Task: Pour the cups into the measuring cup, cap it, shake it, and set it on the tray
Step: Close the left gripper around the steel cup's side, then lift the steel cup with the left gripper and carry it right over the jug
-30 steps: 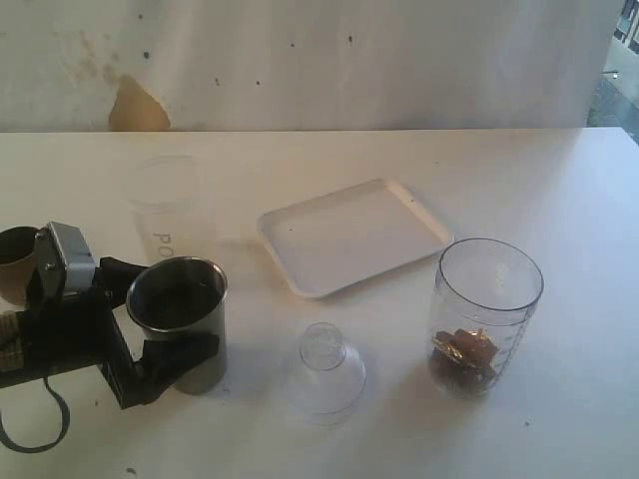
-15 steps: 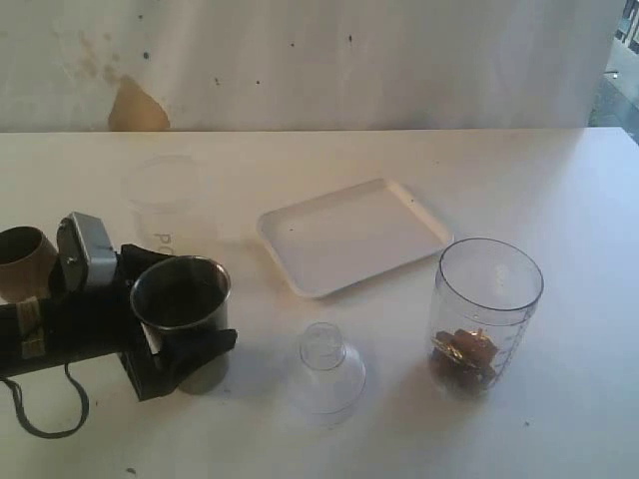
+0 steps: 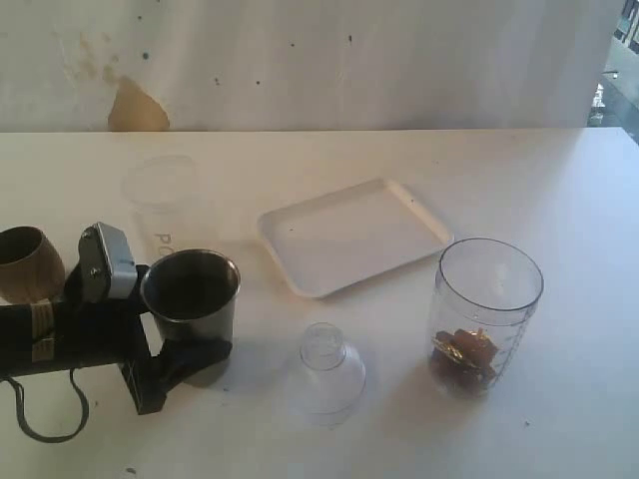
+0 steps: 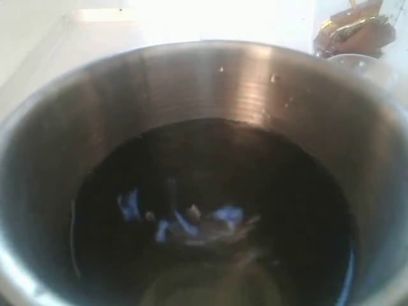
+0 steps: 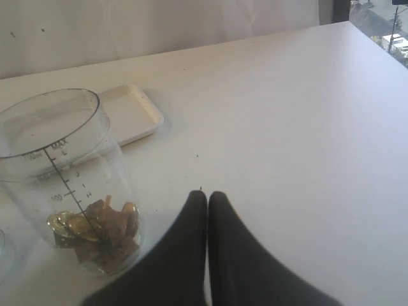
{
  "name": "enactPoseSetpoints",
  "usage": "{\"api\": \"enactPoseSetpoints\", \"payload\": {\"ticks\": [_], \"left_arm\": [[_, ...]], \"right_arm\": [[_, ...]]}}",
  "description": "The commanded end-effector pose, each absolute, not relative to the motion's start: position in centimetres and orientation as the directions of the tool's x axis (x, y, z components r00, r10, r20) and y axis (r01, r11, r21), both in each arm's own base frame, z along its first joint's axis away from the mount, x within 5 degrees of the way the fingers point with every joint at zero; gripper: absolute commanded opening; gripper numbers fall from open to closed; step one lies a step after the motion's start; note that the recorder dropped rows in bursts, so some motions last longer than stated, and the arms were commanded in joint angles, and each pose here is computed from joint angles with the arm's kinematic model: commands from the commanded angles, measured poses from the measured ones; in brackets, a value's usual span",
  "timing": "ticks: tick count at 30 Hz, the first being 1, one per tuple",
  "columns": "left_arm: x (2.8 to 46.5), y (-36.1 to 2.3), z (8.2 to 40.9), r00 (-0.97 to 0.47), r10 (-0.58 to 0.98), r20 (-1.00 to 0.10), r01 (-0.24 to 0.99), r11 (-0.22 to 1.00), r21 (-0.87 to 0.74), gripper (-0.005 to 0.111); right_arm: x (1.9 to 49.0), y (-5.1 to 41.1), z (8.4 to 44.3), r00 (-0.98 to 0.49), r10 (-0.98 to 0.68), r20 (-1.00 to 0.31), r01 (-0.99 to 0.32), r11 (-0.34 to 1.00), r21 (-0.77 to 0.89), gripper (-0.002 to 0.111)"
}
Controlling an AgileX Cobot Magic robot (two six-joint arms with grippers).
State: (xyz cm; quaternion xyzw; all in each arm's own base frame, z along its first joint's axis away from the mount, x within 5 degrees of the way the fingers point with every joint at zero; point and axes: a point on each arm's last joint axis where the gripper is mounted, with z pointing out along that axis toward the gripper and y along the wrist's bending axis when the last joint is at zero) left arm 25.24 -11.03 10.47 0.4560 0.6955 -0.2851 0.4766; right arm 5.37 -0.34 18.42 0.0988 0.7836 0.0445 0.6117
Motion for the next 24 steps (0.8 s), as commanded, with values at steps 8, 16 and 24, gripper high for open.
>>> {"api": "enactPoseSetpoints", "payload": {"ticks": [8,16,24], "left_arm": [[25.4,-11.7,12.8,-0.135,0.143,-0.98,0.896,0.44,-0.059,0.0],[25.3,-11.6,16.1,-0.023,0.118,-0.993,0.894,0.447,0.033,0.0],[26.0,-12.8,19.7,-0.054,0.081,-0.995,0.913,0.408,-0.016,0.0]], "right_arm": [[5.4,-0.4,18.3,-0.229,0.21,-0.95,0.106,0.976,0.19,0.0],[5.4,-0.4,18.3,-0.229,0.21,-0.95,0.106,0.976,0.19,0.0],[5.4,-0.4,18.3,-0.229,0.21,-0.95,0.106,0.976,0.19,0.0]]}}
